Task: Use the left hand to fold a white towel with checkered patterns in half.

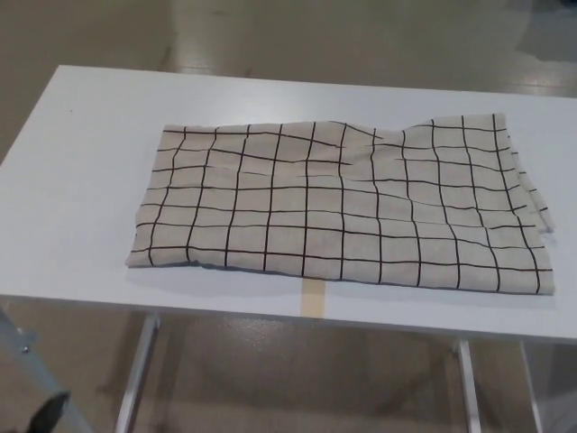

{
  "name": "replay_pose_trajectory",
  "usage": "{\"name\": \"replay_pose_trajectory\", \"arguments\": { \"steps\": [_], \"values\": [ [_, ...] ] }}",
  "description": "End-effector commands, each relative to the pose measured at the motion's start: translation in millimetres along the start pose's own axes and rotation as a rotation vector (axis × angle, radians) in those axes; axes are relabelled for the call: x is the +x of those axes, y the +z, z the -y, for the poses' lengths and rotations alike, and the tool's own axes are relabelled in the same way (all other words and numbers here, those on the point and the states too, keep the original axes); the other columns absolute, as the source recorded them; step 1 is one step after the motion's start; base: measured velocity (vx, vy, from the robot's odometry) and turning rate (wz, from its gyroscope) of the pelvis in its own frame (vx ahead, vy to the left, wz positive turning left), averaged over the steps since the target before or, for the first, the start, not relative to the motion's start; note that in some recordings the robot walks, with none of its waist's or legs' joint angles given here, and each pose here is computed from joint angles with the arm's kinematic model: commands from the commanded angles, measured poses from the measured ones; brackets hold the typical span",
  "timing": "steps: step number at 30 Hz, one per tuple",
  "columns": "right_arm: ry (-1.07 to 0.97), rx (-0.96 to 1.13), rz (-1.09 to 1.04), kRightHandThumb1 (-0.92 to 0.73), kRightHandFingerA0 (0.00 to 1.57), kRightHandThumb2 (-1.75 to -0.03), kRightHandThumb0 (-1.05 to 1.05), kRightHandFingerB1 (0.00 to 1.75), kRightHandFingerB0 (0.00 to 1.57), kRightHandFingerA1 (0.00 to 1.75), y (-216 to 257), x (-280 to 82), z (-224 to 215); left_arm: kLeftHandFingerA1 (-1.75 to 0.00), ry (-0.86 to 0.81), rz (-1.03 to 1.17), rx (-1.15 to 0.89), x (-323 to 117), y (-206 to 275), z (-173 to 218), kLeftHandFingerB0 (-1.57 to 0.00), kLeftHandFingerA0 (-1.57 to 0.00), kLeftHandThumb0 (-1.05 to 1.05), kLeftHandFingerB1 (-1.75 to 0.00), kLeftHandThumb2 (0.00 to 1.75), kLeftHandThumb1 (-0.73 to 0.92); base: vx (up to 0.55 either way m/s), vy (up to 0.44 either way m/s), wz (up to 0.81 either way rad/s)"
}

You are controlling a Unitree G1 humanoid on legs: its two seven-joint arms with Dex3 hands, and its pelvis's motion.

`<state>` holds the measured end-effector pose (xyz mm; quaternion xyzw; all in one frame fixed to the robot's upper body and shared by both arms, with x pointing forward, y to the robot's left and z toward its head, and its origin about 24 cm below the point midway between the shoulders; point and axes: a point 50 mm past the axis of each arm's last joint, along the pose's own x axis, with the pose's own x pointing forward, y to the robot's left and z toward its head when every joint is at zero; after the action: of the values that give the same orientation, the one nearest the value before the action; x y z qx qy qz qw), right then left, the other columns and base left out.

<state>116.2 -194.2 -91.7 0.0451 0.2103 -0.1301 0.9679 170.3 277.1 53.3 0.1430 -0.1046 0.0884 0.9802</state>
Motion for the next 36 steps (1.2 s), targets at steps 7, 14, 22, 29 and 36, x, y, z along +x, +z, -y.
{"name": "replay_pose_trajectory", "arguments": {
  "steps": [7, 14, 22, 29, 36],
  "values": [
    [0.023, -0.023, 0.024, -0.78, 0.23, -0.64, -0.42, 0.31, 0.15, 0.45, -6, -7, -1, -0.18, -0.358, 0.468, 0.514, 83, 87, 54, -0.01, 0.00, -0.57, -0.25, 0.76, 0.37, 0.00, 0.000, 0.00],
    [0.010, -0.038, 0.009, -0.78, 0.23, -0.64, -0.41, 0.31, 0.16, 0.45, -10, -14, 5, -0.09, -0.593, 0.385, 0.806, 118, 67, 87, 0.00, 0.00, -0.69, -0.18, 0.81, 0.42, 0.00, 0.000, 0.00],
    [0.022, -0.080, 0.011, -0.79, 0.24, -0.64, -0.36, 0.32, 0.16, 0.44, -10, -15, 3, 0.00, -0.731, 0.251, 1.068, 147, 38, 120, 0.00, 0.00, -0.66, -0.12, 0.74, 0.41, 0.00, 0.000, 0.00],
    [0.023, -0.066, 0.012, -0.79, 0.25, -0.64, -0.35, 0.32, 0.17, 0.48, -10, -14, 2, 0.00, -0.769, 0.242, 1.280, 161, 28, 135, 0.00, 0.00, -0.43, -0.13, 0.61, 0.28, 0.00, 0.000, 0.00],
    [0.028, -0.069, 0.021, -0.79, 0.27, -0.64, -0.33, 0.35, 0.21, 0.50, -8, -14, -2, 0.00, -0.764, 0.207, 1.287, 167, 22, 138, 0.00, 0.00, -0.35, -0.14, 0.57, 0.23, 0.00, 0.000, 0.00]
  ]
}}
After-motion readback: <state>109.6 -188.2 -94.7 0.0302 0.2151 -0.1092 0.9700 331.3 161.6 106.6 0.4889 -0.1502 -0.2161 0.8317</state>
